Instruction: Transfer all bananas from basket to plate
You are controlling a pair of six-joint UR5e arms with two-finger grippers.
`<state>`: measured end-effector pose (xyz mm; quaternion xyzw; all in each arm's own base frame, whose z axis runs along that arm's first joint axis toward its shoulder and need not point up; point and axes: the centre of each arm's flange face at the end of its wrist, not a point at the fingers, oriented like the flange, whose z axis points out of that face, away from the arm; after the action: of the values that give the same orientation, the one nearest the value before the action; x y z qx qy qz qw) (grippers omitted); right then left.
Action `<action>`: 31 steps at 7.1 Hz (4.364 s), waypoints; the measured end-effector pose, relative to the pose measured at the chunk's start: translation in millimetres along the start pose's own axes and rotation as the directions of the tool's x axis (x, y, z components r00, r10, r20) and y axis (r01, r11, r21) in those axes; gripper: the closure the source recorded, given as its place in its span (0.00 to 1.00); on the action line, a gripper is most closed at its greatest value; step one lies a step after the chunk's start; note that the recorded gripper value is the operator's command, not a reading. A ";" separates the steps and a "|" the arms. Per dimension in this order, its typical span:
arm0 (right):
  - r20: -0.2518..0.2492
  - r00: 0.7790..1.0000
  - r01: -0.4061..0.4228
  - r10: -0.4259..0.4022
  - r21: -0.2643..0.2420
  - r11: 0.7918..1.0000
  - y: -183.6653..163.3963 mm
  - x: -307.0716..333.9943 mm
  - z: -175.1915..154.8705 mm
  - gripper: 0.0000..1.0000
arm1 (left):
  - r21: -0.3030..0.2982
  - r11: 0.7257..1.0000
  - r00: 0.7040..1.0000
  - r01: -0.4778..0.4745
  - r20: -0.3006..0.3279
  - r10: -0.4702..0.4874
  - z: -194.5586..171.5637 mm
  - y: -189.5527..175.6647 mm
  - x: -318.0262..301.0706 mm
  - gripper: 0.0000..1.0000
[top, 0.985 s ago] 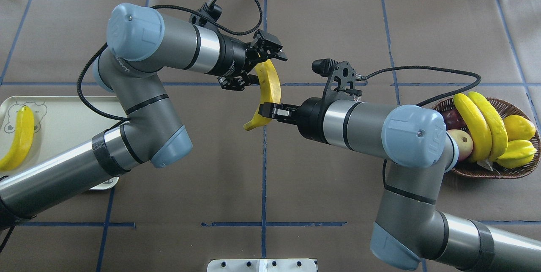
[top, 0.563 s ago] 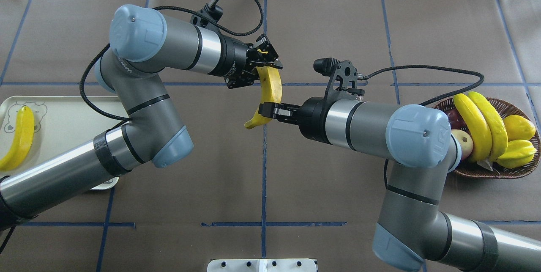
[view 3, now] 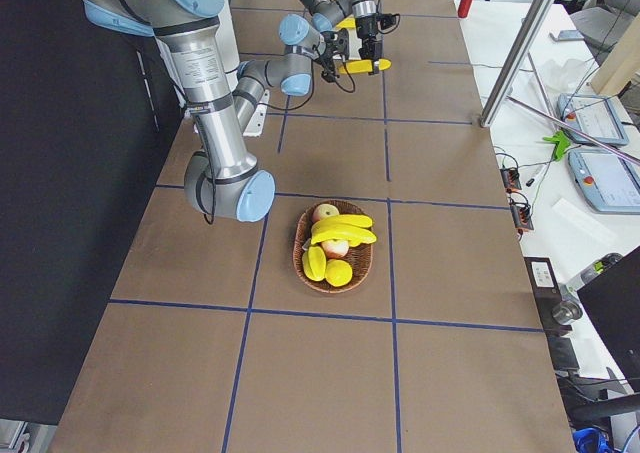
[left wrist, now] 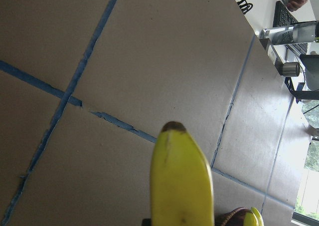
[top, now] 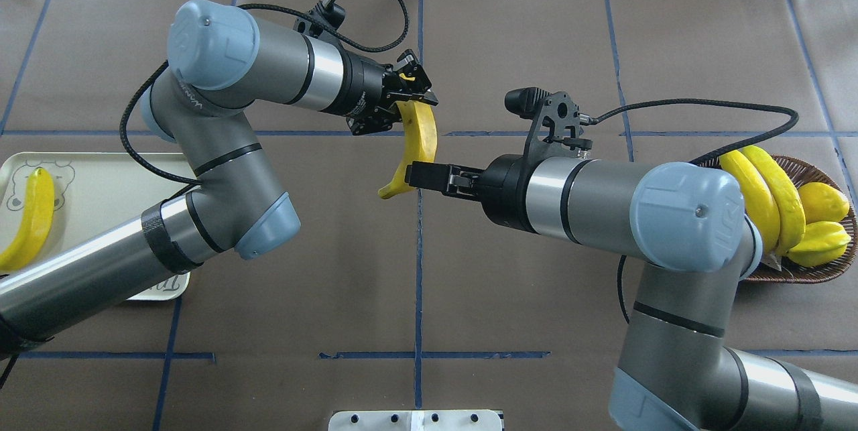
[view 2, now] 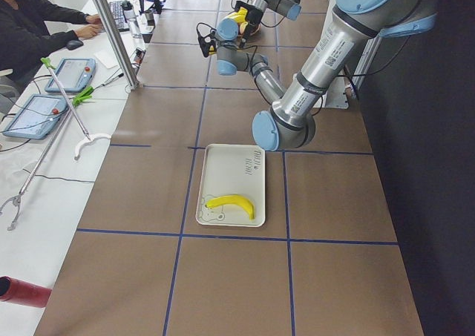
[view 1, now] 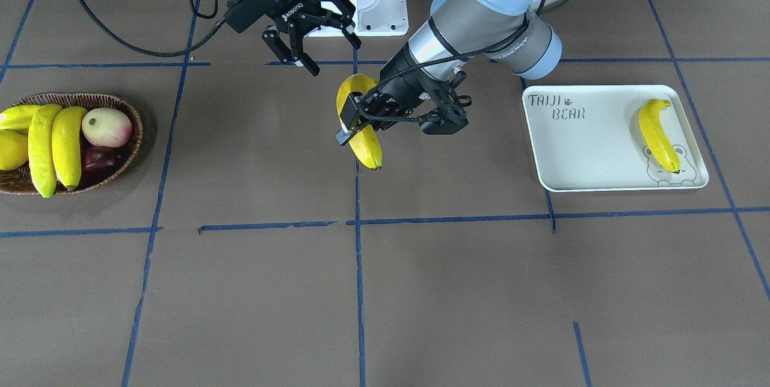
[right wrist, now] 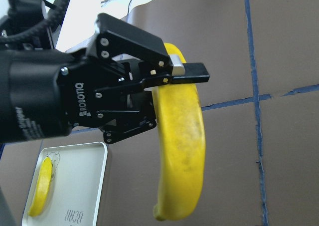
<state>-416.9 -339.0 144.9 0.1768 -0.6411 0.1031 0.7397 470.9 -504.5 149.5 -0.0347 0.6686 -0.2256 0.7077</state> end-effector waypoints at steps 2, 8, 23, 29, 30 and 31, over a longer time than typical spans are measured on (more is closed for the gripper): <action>-0.030 1.000 -0.006 0.005 -0.039 0.999 -8.6 -12.6 -42.0 0.00 | 0.027 0.998 0.986 -0.059 0.156 0.054 -17.6 -57.7 -65.7 1.00; -0.132 0.989 -0.072 0.060 -0.087 0.994 -71.8 36.6 -97.9 0.00 | 0.050 0.981 0.864 -0.189 0.484 0.142 -186.6 -170.6 -364.3 1.00; -0.450 0.832 0.149 -0.323 -0.380 0.913 -98.1 387.4 -203.5 0.17 | 0.148 0.960 0.920 -0.238 0.352 0.174 -146.8 -139.6 -254.4 0.00; -0.499 0.804 0.099 -0.323 -0.423 0.901 -94.0 448.4 -186.3 0.22 | 0.134 0.964 0.922 -0.229 0.348 0.170 -129.7 -133.5 -247.5 0.00; -0.497 0.803 0.098 -0.327 -0.432 0.896 -92.1 449.8 -181.4 0.22 | 0.134 0.964 0.922 -0.229 0.348 0.170 -129.6 -133.6 -247.5 0.00; -0.496 0.803 0.097 -0.330 -0.439 0.893 -92.3 451.0 -175.8 0.22 | 0.134 0.964 0.922 -0.229 0.348 0.170 -129.5 -133.5 -247.2 0.00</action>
<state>-150.8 -387.9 556.8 0.0596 -0.3794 -0.0662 0.9209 308.8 -501.0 412.9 0.0573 0.5174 -0.1997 0.8301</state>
